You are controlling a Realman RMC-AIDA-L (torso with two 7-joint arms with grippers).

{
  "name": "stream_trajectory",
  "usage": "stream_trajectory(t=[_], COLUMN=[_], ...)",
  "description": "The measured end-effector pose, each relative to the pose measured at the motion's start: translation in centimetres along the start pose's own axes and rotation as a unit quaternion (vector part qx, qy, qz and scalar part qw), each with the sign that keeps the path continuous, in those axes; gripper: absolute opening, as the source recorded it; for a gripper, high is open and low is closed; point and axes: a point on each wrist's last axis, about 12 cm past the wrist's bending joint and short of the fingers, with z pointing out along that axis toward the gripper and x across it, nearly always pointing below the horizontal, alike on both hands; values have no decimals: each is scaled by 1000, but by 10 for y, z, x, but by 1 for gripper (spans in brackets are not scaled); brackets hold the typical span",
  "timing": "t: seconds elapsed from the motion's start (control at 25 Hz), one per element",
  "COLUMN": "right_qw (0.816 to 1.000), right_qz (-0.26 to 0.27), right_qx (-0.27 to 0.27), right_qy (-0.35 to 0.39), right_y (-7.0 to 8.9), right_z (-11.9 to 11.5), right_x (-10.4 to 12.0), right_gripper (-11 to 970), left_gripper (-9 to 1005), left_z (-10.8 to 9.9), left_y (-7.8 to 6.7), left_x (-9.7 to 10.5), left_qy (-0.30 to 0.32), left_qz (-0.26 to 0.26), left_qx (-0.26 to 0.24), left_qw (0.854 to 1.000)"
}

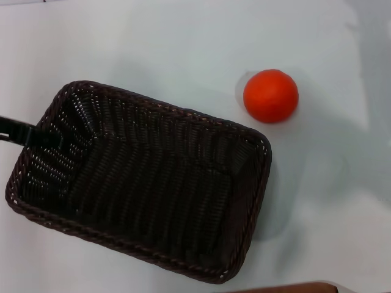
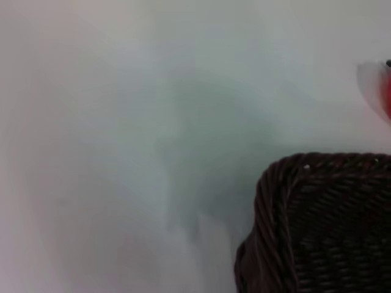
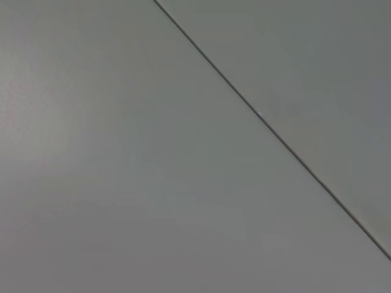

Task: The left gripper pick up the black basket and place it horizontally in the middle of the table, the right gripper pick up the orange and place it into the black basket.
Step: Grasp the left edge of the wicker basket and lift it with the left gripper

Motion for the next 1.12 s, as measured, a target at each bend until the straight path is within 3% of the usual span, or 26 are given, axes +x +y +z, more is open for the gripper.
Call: stream_trajectory(t=[0.24, 0.44, 0.92, 1.12], right_qw=[1000, 1000, 1000, 1000], right_qz=[1, 1, 2, 1], right_qx=[-2, -3, -13, -15], right_qy=[-2, -2, 0, -2], right_y=[0, 2, 5, 6], right_z=[-1, -2, -4, -3], right_x=[-1, -1, 0, 0], right_gripper=[635, 632, 625, 622], left_gripper=[744, 518, 266, 173], left_z=[1, -2, -2, -8], left_y=[1, 1, 0, 8], left_x=[1, 1, 2, 8], left_qy=[3, -1, 3, -16], left_qz=[-10, -16, -20, -41], left_qx=[2, 0, 8, 10], left_qw=[1000, 1000, 1000, 999])
